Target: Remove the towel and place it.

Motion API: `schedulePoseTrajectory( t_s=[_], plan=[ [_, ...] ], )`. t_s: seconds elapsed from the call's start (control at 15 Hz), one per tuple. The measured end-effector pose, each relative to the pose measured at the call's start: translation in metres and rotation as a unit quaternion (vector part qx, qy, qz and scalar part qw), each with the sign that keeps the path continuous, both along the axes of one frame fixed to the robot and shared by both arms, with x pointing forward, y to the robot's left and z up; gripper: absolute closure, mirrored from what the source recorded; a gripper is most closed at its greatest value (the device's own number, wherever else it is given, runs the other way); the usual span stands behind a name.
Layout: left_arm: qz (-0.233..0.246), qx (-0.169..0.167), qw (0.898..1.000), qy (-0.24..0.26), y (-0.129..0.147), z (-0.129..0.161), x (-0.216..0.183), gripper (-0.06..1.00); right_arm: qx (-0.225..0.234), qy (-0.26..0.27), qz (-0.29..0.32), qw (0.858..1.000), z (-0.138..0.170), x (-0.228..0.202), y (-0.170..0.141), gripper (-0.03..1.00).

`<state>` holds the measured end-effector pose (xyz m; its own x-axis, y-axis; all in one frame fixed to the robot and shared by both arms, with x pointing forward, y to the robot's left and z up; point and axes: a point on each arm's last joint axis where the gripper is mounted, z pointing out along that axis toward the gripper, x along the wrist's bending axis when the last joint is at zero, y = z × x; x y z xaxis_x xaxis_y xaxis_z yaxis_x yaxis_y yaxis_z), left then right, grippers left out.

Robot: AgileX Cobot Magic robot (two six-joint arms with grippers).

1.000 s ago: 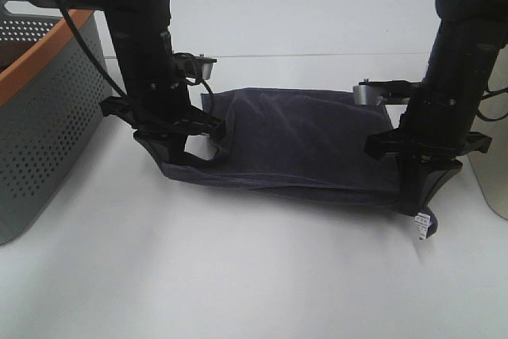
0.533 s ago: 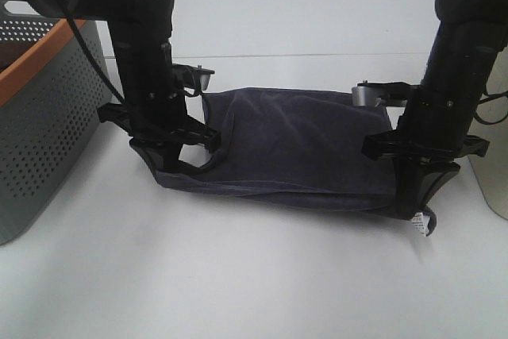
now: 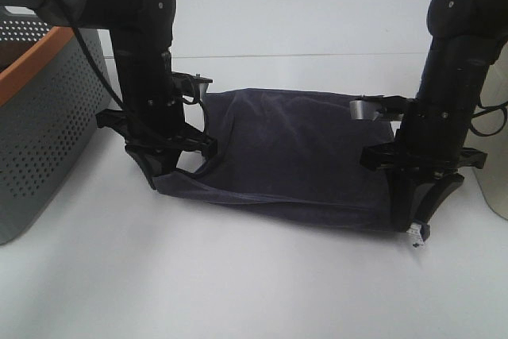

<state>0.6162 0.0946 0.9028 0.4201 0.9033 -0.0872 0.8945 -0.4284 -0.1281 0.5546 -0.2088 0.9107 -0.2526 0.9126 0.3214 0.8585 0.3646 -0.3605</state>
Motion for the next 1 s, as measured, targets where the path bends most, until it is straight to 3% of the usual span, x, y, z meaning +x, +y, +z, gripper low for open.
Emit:
schedulePoseTrajectory(
  t_s=[0.33, 0.6, 1.0],
  plan=[
    [0.007, -0.008, 1.0, 0.006, -0.001, 0.0, 0.0, 0.2, -0.028, 0.01, -0.046, 0.998, 0.0, 0.0, -0.001, 0.4],
    [0.007, -0.012, 1.0, 0.0, -0.001, 0.006, -0.001, 0.13, -0.037, 0.009, -0.072, 0.997, 0.005, 0.0, -0.001, 0.34],
    [0.007, -0.038, 0.997, -0.072, 0.004, 0.072, -0.006, 0.13, -0.009, -0.094, -0.084, 0.992, 0.076, -0.012, -0.003, 0.34]
  ],
)
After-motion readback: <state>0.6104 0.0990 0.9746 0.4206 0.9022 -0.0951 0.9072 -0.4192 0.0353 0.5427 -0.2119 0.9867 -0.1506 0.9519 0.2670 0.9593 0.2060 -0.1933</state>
